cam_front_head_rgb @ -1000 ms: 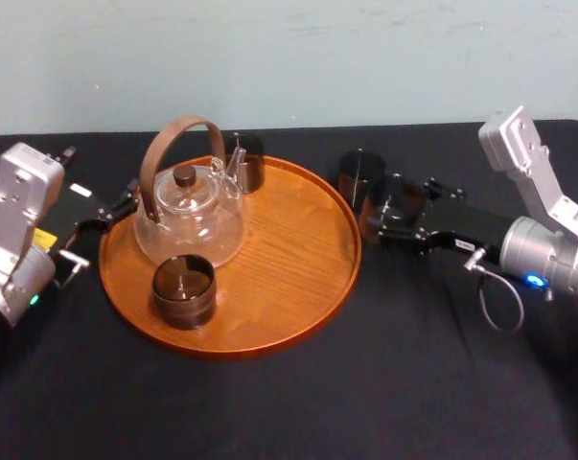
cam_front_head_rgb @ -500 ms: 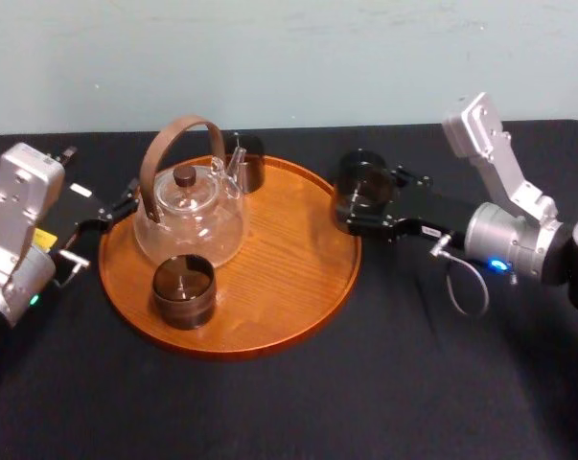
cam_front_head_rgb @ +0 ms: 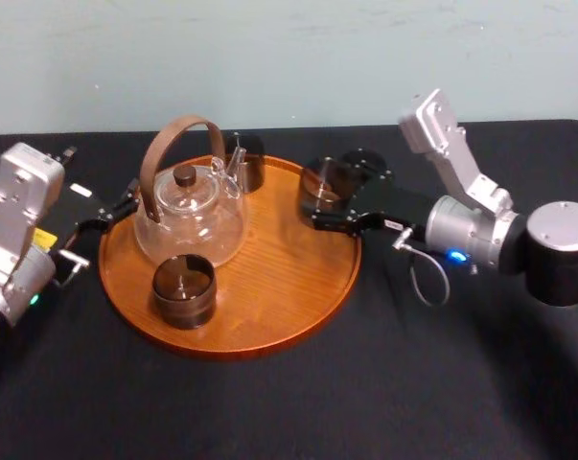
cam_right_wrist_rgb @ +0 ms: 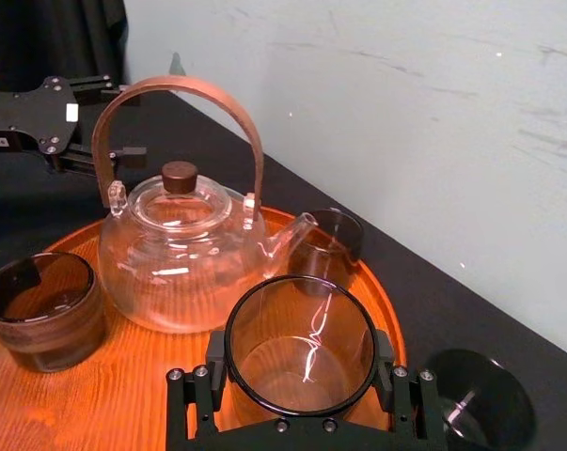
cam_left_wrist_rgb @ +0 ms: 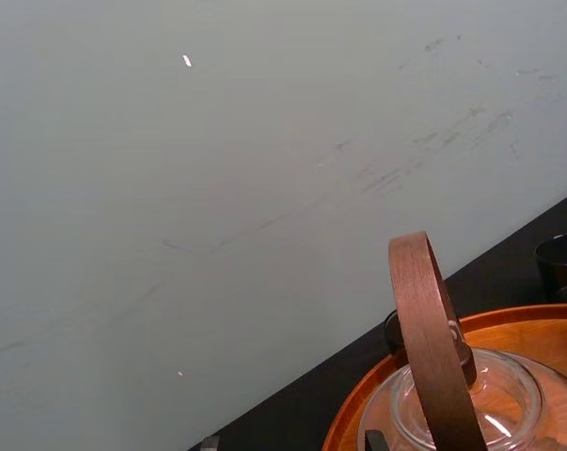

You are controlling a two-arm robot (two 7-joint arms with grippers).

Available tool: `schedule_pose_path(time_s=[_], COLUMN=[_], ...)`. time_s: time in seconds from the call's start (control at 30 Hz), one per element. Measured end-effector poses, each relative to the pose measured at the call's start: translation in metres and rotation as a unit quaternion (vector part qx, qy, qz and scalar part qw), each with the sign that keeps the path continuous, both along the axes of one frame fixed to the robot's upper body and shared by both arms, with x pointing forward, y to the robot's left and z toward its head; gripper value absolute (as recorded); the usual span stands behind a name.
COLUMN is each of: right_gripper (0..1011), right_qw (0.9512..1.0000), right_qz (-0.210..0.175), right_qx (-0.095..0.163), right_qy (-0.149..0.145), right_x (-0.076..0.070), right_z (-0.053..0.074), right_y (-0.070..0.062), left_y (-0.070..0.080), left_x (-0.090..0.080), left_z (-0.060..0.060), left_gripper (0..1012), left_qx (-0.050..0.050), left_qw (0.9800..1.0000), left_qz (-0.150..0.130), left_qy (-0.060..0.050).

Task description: Pick up the glass from the table and place it on the tray.

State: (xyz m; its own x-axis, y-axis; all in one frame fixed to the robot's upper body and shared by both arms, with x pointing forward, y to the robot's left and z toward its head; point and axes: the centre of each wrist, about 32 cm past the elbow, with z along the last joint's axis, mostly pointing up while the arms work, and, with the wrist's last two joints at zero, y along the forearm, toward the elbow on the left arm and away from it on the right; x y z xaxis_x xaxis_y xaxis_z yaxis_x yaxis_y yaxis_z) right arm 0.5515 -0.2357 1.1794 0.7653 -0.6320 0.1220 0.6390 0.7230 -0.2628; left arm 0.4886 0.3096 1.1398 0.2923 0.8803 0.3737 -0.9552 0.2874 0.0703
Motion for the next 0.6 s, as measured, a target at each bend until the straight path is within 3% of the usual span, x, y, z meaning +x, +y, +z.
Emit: schedule_pose_path(time_s=[0.6], right_gripper=[907], right_qw=[0.9999], right_qz=[0.011], right_qx=[0.008], right_qy=[-0.001], right_x=[0.014], right_z=[-0.020], right_y=[0.021], left_y=[0.000], left_x=[0.000], left_z=[0.000], left_gripper=[1001], left_qx=[0.000], left_qw=[1.0000], left_qz=[0.000], left_qy=[0.000])
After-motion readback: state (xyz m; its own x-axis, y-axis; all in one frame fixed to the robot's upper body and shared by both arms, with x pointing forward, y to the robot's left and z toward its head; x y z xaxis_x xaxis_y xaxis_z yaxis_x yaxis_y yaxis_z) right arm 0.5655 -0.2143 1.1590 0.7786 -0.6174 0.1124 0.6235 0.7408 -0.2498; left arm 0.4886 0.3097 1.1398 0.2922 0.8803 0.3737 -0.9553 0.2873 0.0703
